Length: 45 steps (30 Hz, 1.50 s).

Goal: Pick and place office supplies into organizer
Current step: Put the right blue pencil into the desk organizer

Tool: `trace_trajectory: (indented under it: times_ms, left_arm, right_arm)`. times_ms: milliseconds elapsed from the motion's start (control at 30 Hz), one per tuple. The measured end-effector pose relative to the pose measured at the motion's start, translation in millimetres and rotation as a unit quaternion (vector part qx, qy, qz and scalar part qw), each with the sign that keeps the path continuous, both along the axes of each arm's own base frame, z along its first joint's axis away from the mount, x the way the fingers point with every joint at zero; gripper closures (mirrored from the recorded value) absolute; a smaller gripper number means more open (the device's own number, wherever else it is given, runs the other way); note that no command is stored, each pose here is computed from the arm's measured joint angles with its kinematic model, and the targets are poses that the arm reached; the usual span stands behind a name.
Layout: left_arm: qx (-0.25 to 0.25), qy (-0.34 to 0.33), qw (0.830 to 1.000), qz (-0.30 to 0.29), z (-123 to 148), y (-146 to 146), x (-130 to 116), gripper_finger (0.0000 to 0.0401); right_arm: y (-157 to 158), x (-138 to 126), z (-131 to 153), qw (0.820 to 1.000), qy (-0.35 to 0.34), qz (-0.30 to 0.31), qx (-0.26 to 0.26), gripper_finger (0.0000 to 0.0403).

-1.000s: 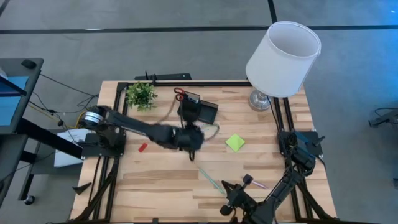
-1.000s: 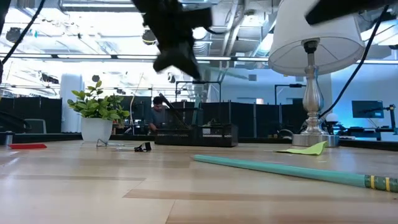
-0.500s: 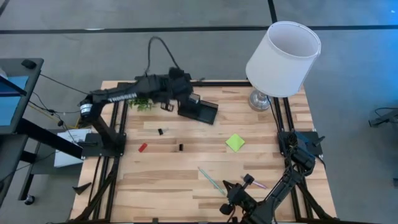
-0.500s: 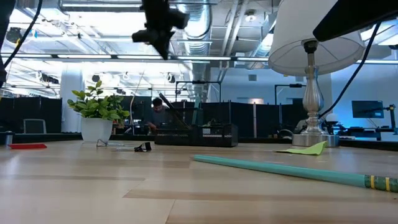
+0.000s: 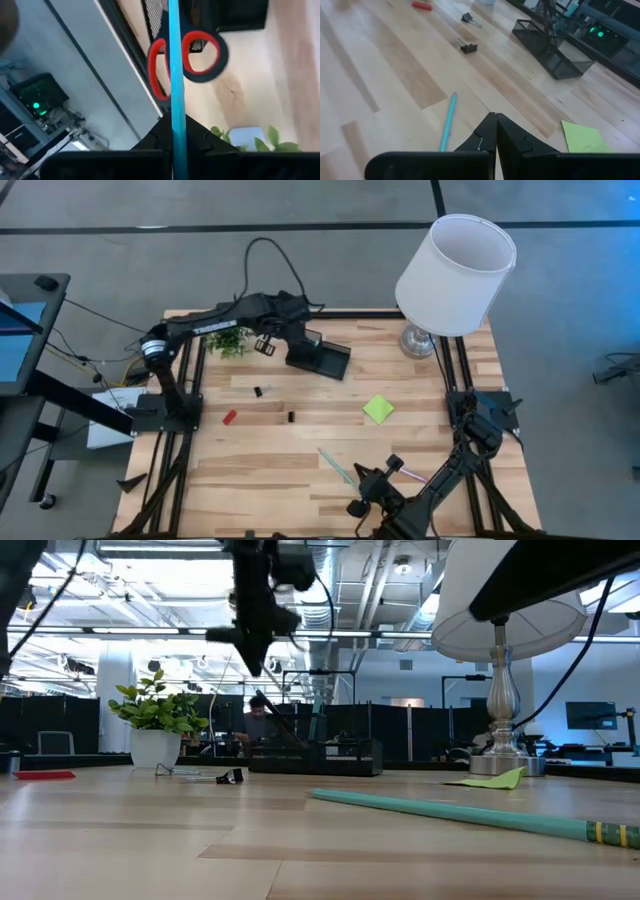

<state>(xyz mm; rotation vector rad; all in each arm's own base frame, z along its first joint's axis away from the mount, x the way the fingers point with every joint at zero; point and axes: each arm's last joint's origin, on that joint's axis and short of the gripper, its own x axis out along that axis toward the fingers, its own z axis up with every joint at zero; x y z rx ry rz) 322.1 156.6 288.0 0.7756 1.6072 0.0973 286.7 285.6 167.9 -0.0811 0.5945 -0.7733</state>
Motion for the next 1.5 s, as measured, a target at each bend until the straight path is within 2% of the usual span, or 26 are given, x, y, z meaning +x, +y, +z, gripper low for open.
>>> trace_trajectory:
  times_ms: [100,267,433,667,900,1033,1200,1367,1500]
  left_arm:
    - [0.01,0.027,1.0,0.0,-18,10,8,0.04]
    - [0.023,0.034,0.999,-0.022,-28,17,17,0.04]
    - [-0.011,0.005,0.998,-0.06,-29,14,24,0.04]
    - [-0.039,0.001,0.995,-0.094,-31,2,29,0.04]
    - [-0.041,-0.007,0.994,-0.104,-31,-4,33,0.0388]
    - [-0.029,-0.002,0.995,-0.1,-30,-3,33,0.0384]
    - [0.037,0.04,0.994,-0.092,-28,-1,32,0.0389]
    - [0.027,0.039,0.994,-0.1,-29,-2,32,0.0397]
    - [0.025,0.065,0.991,-0.117,-43,-3,40,0.0389]
  right_arm:
    - [-6,5,0,1.0,0.008,-0.011,0.005,0.0402]
    - [-11,10,-1,1.0,0.028,-0.013,0.0,0.0402]
    - [-15,13,-1,0.999,0.029,-0.019,-0.001,0.0402]
    - [-14,12,-2,0.999,0.042,-0.02,0.005,0.0402]
    - [-11,9,-2,0.999,0.04,-0.016,0.008,0.0401]
    - [-9,8,-2,0.999,0.039,-0.014,0.009,0.0401]
    - [-8,7,-2,0.999,0.039,-0.012,0.009,0.0401]
    - [-8,7,-2,0.999,0.039,-0.012,0.009,0.0401]
    - [-8,7,-2,0.999,0.04,-0.012,0.007,0.0401]
